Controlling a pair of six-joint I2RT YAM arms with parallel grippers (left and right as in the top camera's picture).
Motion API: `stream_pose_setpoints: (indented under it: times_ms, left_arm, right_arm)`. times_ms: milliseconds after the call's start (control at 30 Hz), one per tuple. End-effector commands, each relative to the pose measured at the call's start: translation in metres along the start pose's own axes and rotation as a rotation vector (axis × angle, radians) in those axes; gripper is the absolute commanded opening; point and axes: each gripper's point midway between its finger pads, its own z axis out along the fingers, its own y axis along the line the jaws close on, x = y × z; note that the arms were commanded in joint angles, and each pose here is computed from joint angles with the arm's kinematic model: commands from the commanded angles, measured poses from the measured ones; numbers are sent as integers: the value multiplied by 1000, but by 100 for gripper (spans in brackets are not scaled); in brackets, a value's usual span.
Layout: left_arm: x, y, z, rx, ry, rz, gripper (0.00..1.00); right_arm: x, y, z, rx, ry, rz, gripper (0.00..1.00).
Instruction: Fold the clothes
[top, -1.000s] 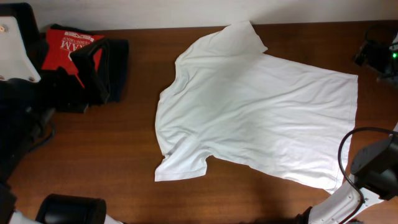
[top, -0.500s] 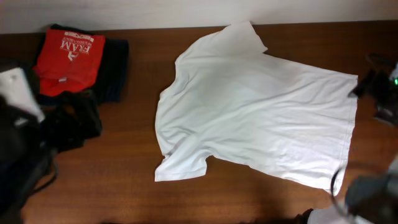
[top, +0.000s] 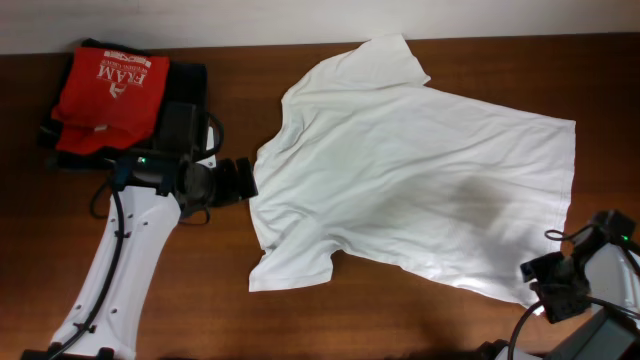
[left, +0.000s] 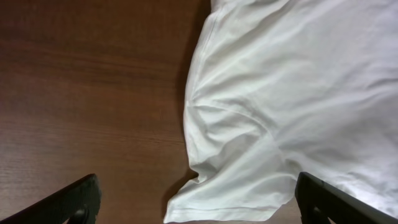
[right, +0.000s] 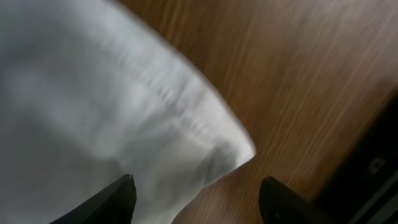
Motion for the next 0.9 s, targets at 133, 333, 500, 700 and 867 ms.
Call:
stream_pose_setpoints:
  times_ms: [133, 333, 500, 700, 867]
  left_arm:
    - [5, 13, 25, -70, 54, 13, 99]
    - [6, 14, 28, -75, 66, 12, 99]
    - [6, 14, 28, -75, 66, 12, 99]
    - [12, 16, 27, -85, 92, 9, 99]
    - [37, 26, 23, -124, 192, 1, 99]
  right_arm:
    - [0, -25, 9, 73, 1, 79, 64]
    - [3, -26, 19, 66, -5, 82, 49]
    - [7, -26, 33, 49, -13, 83, 32]
    - [14, -29, 33, 60, 16, 81, 16]
    - [15, -29, 33, 61, 16, 81, 4]
